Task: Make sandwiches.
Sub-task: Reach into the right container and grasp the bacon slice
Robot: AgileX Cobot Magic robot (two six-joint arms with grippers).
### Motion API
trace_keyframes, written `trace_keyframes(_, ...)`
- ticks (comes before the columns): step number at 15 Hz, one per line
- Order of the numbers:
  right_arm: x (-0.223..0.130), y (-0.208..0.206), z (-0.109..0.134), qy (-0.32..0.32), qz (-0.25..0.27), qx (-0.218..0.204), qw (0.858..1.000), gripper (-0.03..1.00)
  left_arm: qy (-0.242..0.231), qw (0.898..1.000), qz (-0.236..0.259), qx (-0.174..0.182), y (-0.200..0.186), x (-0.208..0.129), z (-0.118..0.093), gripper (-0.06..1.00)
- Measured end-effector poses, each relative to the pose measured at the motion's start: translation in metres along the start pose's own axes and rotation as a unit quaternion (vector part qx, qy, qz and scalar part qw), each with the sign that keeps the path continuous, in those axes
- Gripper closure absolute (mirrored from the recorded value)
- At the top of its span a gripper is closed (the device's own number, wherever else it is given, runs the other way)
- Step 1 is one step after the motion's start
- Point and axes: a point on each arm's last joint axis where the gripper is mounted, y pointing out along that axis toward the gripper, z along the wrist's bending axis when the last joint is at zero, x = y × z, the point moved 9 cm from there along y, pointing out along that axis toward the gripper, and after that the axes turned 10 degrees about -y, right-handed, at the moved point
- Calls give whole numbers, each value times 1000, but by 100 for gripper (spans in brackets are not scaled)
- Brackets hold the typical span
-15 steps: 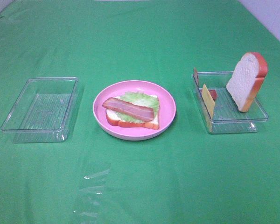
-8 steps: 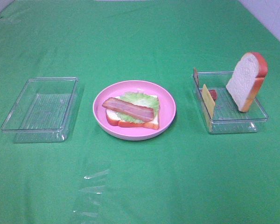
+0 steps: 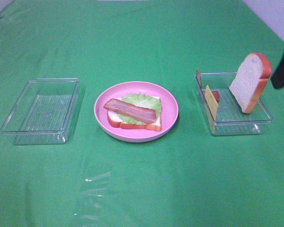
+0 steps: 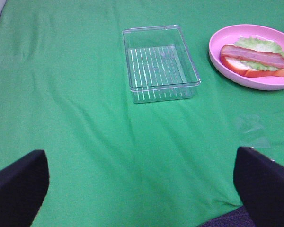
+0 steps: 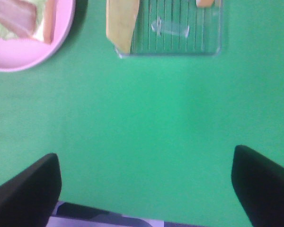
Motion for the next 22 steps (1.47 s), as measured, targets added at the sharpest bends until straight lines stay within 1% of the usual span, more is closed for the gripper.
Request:
trace_keyframes(1, 15, 2, -1, 0, 3, 2, 1000, 4, 0, 1000, 0, 0, 0, 0, 0, -3)
trace_keyframes(3, 66, 16, -3, 2, 10, 16, 1000, 4, 0, 1000, 0, 0, 0, 0, 0, -3)
trace_keyframes(6, 133, 38, 11, -28, 2, 26, 999, 4, 0, 1000, 0, 0, 0, 0, 0, -3)
trace_keyframes(7, 152, 48, 15, -35, -5, 27, 999, 4, 0, 1000, 0, 0, 0, 0, 0, -3)
trace_keyframes(8, 176, 68, 17, -37, -10, 32, 999, 4, 0, 1000, 0, 0, 0, 0, 0, -3)
trace_keyframes(9, 186, 82, 19, -34, -8, 42, 999, 4, 0, 1000, 0, 0, 0, 0, 0, -3)
trace_keyframes(12, 197, 125, 18, -25, 14, 52, 998, 4, 0, 1000, 0, 0, 0, 0, 0, -3)
trace_keyframes(13, 196, 131, 18, -23, 19, 53, 998, 4, 0, 1000, 0, 0, 0, 0, 0, -3)
trace_keyframes(15, 190, 159, 17, -17, 49, 55, 997, 4, 0, 1000, 0, 0, 0, 0, 0, -3)
trace_keyframes(17, 187, 173, 17, -13, 63, 59, 996, 4, 0, 1000, 0, 0, 0, 0, 0, -3)
trace_keyframes(19, 179, 196, 17, -7, 87, 64, 994, 4, 0, 1000, 0, 0, 0, 0, 0, -3)
trace_keyframes(22, 176, 205, 17, -3, 96, 64, 993, 6, 0, 1000, 0, -1, 0, 0, 0, -3)
